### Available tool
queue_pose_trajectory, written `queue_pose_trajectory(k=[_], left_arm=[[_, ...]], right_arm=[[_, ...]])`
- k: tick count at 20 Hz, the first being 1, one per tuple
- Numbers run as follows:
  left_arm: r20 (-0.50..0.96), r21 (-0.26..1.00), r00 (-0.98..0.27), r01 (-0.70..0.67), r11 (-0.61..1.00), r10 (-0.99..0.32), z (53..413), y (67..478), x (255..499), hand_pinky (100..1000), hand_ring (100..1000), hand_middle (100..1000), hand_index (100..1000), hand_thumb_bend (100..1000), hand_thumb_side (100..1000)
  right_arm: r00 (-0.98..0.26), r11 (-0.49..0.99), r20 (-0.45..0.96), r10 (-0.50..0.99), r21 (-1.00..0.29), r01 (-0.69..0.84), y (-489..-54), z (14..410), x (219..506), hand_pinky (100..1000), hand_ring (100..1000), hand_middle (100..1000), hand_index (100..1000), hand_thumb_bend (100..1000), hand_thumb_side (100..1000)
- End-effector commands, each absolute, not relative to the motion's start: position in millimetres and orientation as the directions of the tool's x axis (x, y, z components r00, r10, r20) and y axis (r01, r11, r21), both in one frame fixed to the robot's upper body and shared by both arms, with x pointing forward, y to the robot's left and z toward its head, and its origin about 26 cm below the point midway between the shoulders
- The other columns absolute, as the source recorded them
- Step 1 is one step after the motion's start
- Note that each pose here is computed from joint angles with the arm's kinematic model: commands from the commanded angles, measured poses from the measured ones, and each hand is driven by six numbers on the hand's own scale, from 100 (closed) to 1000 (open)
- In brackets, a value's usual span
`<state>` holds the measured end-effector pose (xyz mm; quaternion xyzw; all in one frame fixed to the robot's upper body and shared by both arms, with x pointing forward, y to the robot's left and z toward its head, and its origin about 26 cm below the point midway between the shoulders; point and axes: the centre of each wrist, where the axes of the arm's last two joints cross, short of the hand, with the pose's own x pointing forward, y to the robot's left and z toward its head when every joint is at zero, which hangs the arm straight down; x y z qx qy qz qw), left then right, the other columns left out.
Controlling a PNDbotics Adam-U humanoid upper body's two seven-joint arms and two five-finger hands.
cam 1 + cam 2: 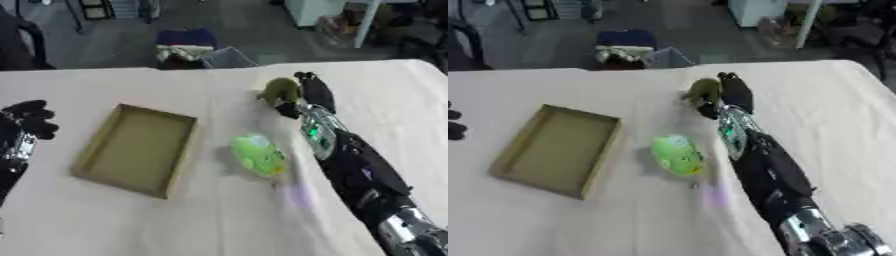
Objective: Pick up objects on the table and place them in the box.
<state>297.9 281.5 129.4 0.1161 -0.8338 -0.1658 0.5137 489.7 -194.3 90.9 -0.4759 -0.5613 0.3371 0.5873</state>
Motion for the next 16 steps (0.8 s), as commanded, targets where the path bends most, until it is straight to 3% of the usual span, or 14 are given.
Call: queue_pose_trajectory(k=[1, 9, 16], left_arm=[[0.804, 0.406, -0.467, -0.023, 0.914, -0.369, 136.3, 281.7, 298.6, 660, 635, 651, 802, 331, 749], [0.804, 0.405, -0.467, -0.022, 0.914, -0.368, 136.3, 281.5, 298.6, 660, 634, 651, 802, 330, 750], [0.805, 0.405, -0.466, -0.021, 0.914, -0.367, 136.1, 281.5, 298.5, 659, 633, 650, 802, 330, 751]], right_arm=[[0.124, 0.316, 0.334, 0.934, -0.938, 0.146, -193.5, 102.1, 493.3, 801, 901, 868, 898, 100, 355], [0.079, 0.324, 0.326, 0.942, -0.945, 0.034, -188.9, 102.3, 493.4, 808, 904, 871, 896, 100, 371], [0.065, 0.307, 0.306, 0.950, -0.952, -0.015, -184.9, 101.1, 492.9, 810, 901, 867, 861, 100, 278]])
